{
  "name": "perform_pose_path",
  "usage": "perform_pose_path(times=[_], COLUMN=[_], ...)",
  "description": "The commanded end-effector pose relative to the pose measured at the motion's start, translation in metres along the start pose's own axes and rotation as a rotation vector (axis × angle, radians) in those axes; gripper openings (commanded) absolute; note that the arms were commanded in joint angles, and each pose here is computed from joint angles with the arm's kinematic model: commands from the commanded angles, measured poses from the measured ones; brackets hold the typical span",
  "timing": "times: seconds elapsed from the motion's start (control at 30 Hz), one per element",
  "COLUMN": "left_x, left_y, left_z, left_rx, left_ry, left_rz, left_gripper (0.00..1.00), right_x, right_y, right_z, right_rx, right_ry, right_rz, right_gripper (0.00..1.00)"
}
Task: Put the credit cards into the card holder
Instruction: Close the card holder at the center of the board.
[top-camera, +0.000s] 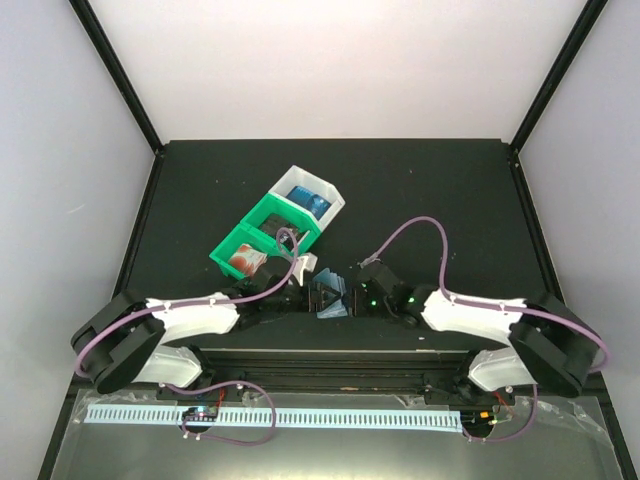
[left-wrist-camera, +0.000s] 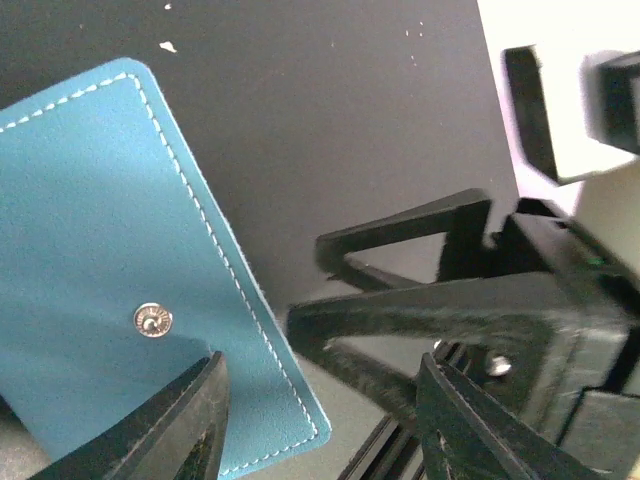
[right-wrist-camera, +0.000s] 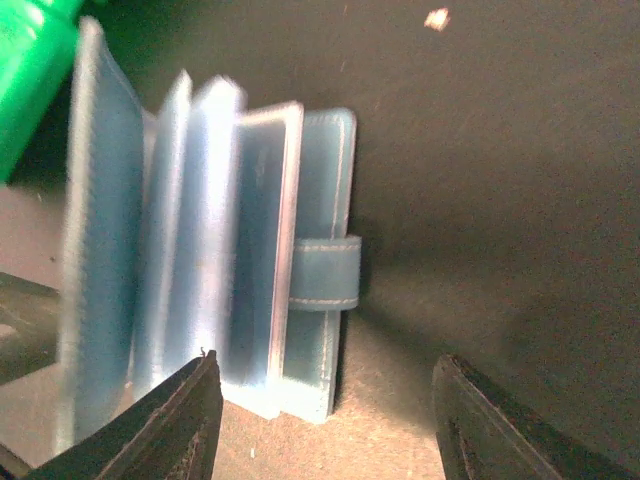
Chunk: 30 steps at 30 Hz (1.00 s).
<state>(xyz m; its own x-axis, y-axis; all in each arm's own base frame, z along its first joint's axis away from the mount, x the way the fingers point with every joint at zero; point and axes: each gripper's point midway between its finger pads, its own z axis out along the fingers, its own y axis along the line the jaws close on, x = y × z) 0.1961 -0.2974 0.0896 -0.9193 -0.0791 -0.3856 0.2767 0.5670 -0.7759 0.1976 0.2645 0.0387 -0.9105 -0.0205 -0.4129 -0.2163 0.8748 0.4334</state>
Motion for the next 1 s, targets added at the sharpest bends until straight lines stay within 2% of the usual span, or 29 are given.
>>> perform_pose_path(times=[0.0, 0.17, 0.33, 0.63, 0.77, 0.97], left_x=[-0.013, -0.01, -0.004, 0.001, -0.003, 0.007], left_y=[-0.02, -0.013, 0.004, 0.044, 0.059, 0.085], left_z=[0.005, 0.012, 0.02, 0.027, 0.021, 0.013], left_rx=[0.05, 0.004, -0.076, -0.277, -0.378, -0.506], left_ry=[-0.011, 0.03, 0.077, 0.129, 0.112, 0.15], left_rz=[0.074, 0.092, 0.081, 0.086, 0.091, 0.096], left_gripper=[0.51, 0.43, 0.32, 0.29, 0.26, 0.23], right_x=[-0.024, -0.024, -0.029, -0.031, -0.029, -0.024], right_y=[-0.025, -0.039, -0.028, 0.001, -0.008, -0.02], right_z=[-0.022, -0.024, -0.016, 0.0, 0.004, 0.007], right_rx=[0.126, 0.197, 0.171, 0.075, 0.12, 0.168], right_ry=[-0.169, -0.14, -0.074, 0.006, 0.02, 0.043], right_rz=[0.028, -0.024, -0.127, -0.421, -0.451, -0.484], right_gripper=[0.6, 0.6, 0.56, 0.53, 0.52, 0.48])
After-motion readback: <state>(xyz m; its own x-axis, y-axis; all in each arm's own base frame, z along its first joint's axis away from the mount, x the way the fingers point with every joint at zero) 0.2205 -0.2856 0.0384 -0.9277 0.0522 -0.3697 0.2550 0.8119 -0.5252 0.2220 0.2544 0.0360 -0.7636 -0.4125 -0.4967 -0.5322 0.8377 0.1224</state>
